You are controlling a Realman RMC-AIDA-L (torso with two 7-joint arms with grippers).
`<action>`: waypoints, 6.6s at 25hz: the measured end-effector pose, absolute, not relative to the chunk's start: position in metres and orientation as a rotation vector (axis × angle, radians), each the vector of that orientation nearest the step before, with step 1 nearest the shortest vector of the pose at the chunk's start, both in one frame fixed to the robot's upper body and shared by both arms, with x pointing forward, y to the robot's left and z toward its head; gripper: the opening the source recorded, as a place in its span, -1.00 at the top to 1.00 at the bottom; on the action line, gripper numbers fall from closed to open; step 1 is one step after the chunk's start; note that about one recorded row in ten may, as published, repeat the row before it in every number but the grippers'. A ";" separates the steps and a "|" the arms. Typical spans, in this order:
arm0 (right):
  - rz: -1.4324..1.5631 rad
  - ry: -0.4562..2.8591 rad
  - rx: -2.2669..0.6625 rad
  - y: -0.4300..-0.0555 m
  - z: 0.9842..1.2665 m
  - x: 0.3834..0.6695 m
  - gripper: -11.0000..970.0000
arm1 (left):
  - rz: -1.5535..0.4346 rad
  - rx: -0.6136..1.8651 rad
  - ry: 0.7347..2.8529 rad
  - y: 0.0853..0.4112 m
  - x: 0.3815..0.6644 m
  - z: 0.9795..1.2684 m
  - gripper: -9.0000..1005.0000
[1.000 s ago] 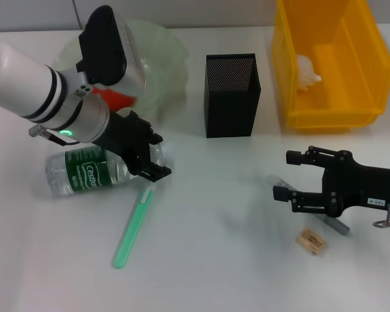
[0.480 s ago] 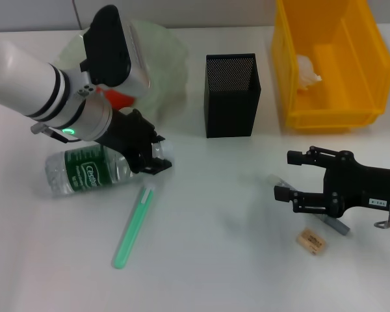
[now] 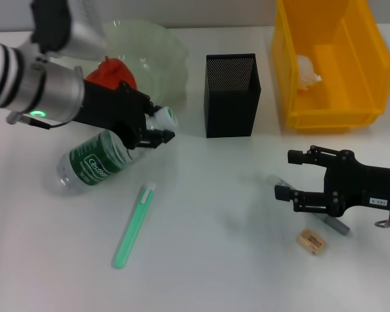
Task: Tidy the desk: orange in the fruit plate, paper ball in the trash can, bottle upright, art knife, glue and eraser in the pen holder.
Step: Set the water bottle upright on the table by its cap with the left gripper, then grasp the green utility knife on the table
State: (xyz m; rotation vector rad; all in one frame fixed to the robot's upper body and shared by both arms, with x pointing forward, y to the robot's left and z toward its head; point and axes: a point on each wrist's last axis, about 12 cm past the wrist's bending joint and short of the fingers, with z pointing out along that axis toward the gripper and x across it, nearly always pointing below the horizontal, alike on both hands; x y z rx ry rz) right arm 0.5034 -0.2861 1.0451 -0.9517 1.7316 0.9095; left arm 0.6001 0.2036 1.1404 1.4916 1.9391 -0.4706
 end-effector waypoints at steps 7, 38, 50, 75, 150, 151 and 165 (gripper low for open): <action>0.912 1.728 -0.964 -0.284 1.046 0.506 -0.68 | -0.625 1.343 1.886 0.231 0.591 1.152 0.10; 0.940 1.710 -0.979 -0.276 1.047 0.507 -0.68 | -0.745 0.919 1.666 0.321 0.541 1.149 0.10; 0.941 1.709 -0.980 -0.276 1.047 0.507 -0.68 | -0.695 0.704 1.646 0.355 0.528 1.125 0.10; 0.941 1.708 -0.985 -0.275 1.048 0.508 -0.68 | -0.579 0.639 1.661 0.352 0.532 1.100 0.10; 0.940 1.694 -0.996 -0.272 1.051 0.512 -0.68 | -0.557 0.648 1.660 0.348 0.536 1.095 -0.08; 0.940 1.694 -0.996 -0.272 1.051 0.512 -0.68 | -0.557 0.647 1.660 0.349 0.536 1.095 -0.09; 0.940 1.692 -0.994 -0.272 1.051 0.513 -0.68 | -0.565 0.647 1.654 0.349 0.534 1.096 -0.54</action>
